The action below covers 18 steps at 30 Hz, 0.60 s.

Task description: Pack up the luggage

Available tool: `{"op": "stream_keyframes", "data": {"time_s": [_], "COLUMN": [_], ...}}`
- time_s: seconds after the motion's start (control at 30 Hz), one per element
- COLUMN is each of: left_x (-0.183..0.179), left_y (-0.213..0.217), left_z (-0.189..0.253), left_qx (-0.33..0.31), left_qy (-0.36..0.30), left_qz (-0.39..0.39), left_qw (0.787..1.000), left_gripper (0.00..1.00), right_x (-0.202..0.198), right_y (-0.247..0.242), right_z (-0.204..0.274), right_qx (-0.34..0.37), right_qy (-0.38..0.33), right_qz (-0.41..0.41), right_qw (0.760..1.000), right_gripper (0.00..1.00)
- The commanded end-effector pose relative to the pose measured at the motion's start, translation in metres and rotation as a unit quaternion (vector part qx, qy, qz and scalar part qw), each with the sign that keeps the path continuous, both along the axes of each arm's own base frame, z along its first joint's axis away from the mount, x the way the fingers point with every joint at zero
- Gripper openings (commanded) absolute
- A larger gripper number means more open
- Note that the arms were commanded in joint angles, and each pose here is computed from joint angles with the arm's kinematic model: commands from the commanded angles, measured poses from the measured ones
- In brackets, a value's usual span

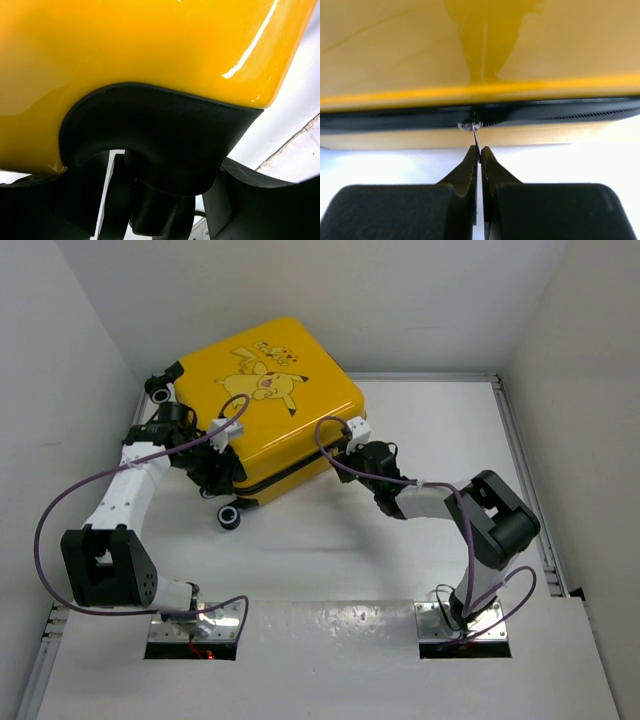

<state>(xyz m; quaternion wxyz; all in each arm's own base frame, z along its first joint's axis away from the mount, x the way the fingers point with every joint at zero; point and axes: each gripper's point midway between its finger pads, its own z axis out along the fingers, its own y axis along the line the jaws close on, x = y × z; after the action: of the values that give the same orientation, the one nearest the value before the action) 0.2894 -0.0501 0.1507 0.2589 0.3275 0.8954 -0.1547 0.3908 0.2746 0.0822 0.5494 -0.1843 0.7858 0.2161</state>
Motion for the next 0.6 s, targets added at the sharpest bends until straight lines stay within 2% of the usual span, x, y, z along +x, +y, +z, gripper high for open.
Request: {"op": "stream_keyframes", "data": {"time_s": [0.0,0.57], "left_x": [0.0143,0.0141], "left_y": [0.0194,0.0181], "left_z": [-0.0049,-0.0020], "left_qx": [0.025,0.023], "left_qy": [-0.020,-0.026], "left_qz": [0.019,0.014], "left_qw": [0.999,0.999], "left_gripper": [0.71,0.71], "right_x": [0.0130,0.0117], "right_y": [-0.0053,-0.0022], "right_z": [0.0596,0.0679], "right_qx": [0.043,0.060], "right_qy": [-0.085,-0.085], "right_qz": [-0.008,-0.003], "right_qw": [0.995,0.995], "right_gripper": [0.00,0.00]}}
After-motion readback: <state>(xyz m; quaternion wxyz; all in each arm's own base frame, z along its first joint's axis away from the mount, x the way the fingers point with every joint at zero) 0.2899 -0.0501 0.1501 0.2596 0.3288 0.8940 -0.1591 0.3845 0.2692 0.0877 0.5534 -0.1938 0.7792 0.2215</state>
